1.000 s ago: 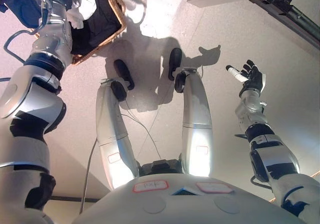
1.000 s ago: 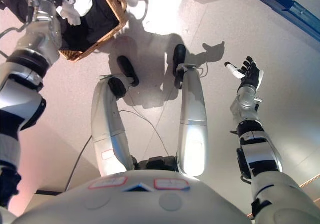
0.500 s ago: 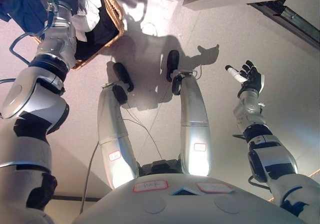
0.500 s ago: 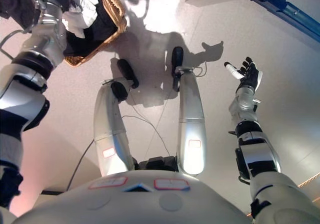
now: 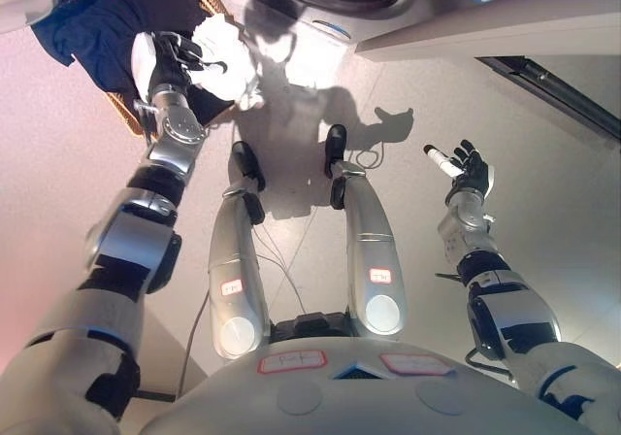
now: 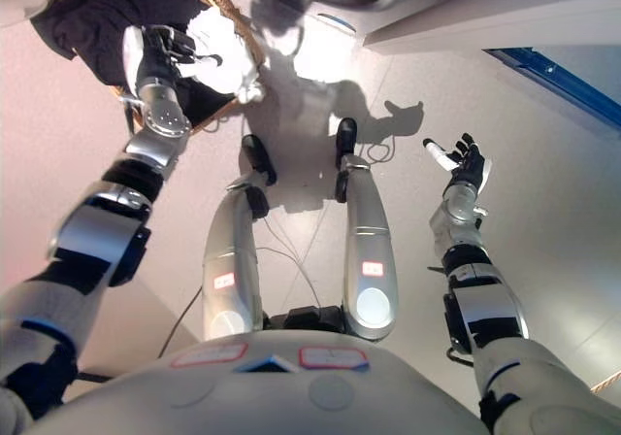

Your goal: Put the clothes in the basket into the washing machine.

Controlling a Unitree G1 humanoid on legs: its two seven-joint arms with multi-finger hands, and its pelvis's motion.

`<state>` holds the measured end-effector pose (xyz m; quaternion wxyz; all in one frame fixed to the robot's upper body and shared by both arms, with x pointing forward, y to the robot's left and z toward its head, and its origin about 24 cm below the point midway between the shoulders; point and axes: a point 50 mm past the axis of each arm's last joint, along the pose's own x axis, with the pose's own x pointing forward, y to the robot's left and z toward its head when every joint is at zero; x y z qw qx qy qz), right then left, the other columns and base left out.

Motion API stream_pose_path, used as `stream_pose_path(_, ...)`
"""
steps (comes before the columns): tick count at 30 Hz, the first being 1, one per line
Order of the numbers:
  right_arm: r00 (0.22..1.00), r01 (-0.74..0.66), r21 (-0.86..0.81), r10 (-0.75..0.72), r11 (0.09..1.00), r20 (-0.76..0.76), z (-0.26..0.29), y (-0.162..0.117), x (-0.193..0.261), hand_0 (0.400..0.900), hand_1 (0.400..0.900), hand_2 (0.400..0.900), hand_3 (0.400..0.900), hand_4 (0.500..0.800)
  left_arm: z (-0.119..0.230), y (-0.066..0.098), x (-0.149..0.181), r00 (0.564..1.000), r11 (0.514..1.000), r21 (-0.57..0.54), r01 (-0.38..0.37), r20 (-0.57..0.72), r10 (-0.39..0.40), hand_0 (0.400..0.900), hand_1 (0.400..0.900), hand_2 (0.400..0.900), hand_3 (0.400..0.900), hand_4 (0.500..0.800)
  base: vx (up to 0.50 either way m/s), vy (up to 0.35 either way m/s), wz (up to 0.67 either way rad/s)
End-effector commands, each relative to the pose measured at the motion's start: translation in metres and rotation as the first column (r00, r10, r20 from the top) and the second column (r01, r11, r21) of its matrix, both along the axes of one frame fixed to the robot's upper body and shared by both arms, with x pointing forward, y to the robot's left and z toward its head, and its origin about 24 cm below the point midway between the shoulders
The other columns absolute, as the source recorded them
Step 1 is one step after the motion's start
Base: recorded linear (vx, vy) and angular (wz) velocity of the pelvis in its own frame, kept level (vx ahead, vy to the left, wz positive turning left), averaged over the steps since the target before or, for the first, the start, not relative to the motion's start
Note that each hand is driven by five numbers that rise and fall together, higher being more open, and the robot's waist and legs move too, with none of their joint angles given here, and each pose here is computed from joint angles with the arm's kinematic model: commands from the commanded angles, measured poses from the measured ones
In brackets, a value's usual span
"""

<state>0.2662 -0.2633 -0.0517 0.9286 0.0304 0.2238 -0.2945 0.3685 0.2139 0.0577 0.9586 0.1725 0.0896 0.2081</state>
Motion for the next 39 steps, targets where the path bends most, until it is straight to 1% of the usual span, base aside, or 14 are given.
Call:
stream_pose_path(1, 0.984, 0.125, -0.072, -0.133, 0.99, -0.115, -0.019, -0.034, -0.042, 0.9, 0.9, 0.9, 0.9, 0.8, 0.001, -0.005, -0.002, 0.987, 0.935, -0.354, -0.027, 0.137, 0.08, 0.4, 0.4, 0.4, 0.4, 0.5, 0.042, -0.034, 0.02)
stream_pose_path(2, 0.985, 0.122, -0.065, -0.129, 0.99, -0.117, -0.02, -0.032, -0.043, 0.9, 0.9, 0.9, 0.9, 0.8, -0.003, -0.011, -0.003, 0.981, 0.872, -0.489, -0.032, 0.153, 0.122, 0.4, 0.4, 0.4, 0.4, 0.5, 0.043, -0.028, 0.0)
stream_pose_path(3, 0.984, 0.128, -0.06, -0.135, 0.99, -0.118, -0.021, -0.032, -0.044, 0.9, 0.9, 0.9, 0.9, 0.8, -0.001, -0.015, -0.003, 0.976, 0.848, -0.529, -0.025, 0.17, 0.135, 0.4, 0.4, 0.4, 0.4, 0.5, 0.045, -0.021, -0.04)
stream_pose_path(5, 0.983, 0.126, -0.05, -0.132, 0.991, -0.13, -0.025, -0.028, -0.046, 0.9, 0.9, 0.9, 0.9, 0.8, 0.0, -0.028, -0.001, 0.965, 0.735, -0.678, -0.009, 0.188, 0.185, 0.4, 0.4, 0.4, 0.4, 0.5, 0.037, -0.019, -0.09)
stream_pose_path(7, 0.98, 0.131, -0.039, -0.136, 0.991, -0.146, -0.029, -0.026, -0.05, 0.9, 0.9, 0.9, 0.9, 0.8, 0.007, -0.038, 0.002, 0.954, 0.662, -0.748, 0.035, 0.223, 0.201, 0.4, 0.4, 0.4, 0.4, 0.5, 0.038, -0.027, -0.09)
stream_pose_path(8, 0.979, 0.127, -0.036, -0.131, 0.991, -0.156, -0.031, -0.024, -0.052, 0.9, 0.9, 0.9, 0.9, 0.8, 0.008, -0.046, 0.003, 0.95, 0.593, -0.803, 0.052, 0.224, 0.22, 0.4, 0.4, 0.4, 0.4, 0.5, 0.047, -0.028, -0.09)
stream_pose_path(12, 0.976, 0.116, -0.032, -0.119, 0.993, -0.181, -0.036, -0.02, -0.057, 0.9, 0.9, 0.9, 0.9, 0.8, 0.02, -0.058, 0.009, 0.933, 0.511, -0.856, 0.08, 0.245, 0.264, 0.4, 0.4, 0.4, 0.4, 0.5, 0.053, -0.022, -0.12)
stream_pose_path(14, 0.975, 0.115, -0.028, -0.119, 0.993, -0.185, -0.037, -0.019, -0.058, 0.9, 0.9, 0.9, 0.9, 0.8, 0.032, -0.057, 0.015, 0.923, 0.511, -0.856, 0.081, 0.257, 0.285, 0.4, 0.4, 0.4, 0.4, 0.5, 0.045, -0.021, -0.12)
stream_pose_path(18, 0.983, 0.099, -0.029, -0.103, 0.995, -0.152, -0.034, -0.017, -0.055, 0.9, 0.9, 0.9, 0.9, 0.8, 0.064, -0.047, 0.029, 0.898, 0.553, -0.83, 0.077, 0.298, 0.323, 0.4, 0.4, 0.4, 0.4, 0.5, 0.031, -0.023, -0.2)
stream_pose_path(26, 0.994, 0.094, -0.041, -0.096, 0.995, -0.05, -0.024, -0.015, -0.052, 0.9, 0.9, 0.9, 0.9, 0.8, 0.133, 0.007, 0.042, 0.833, 0.736, -0.677, -0.012, 0.4, 0.382, 0.4, 0.4, 0.4, 0.4, 0.5, 0.016, -0.023, -0.27)
stream_pose_path(31, 0.993, 0.117, -0.046, -0.118, 0.992, -0.007, -0.019, -0.019, -0.053, 0.9, 0.9, 0.9, 0.9, 0.8, 0.166, 0.038, 0.038, 0.782, 0.802, -0.593, -0.075, 0.464, 0.416, 0.4, 0.4, 0.4, 0.4, 0.5, 0.02, -0.012, -0.35)
stream_pose_path(34, 0.993, 0.122, -0.038, -0.122, 0.992, -0.001, -0.02, -0.017, -0.055, 0.9, 0.9, 0.9, 0.9, 0.8, 0.177, 0.045, 0.036, 0.758, 0.804, -0.588, -0.085, 0.486, 0.435, 0.4, 0.4, 0.4, 0.4, 0.5, 0.036, -0.019, -0.26)
stream_pose_path(37, 0.993, 0.116, -0.032, -0.117, 0.993, -0.021, -0.024, -0.016, -0.058, 0.9, 0.9, 0.9, 0.9, 0.8, 0.175, 0.04, 0.038, 0.769, 0.796, -0.604, -0.03, 0.495, 0.405, 0.4, 0.4, 0.4, 0.4, 0.5, 0.041, -0.025, -0.09)
stream_pose_path(39, 0.993, 0.114, -0.028, -0.115, 0.993, -0.041, -0.027, -0.016, -0.06, 0.9, 0.9, 0.9, 0.9, 0.8, 0.169, 0.038, 0.039, 0.785, 0.785, -0.619, -0.017, 0.478, 0.394, 0.539, 0.539, 0.539, 0.539, 0.584, 0.039, -0.022, -0.01)
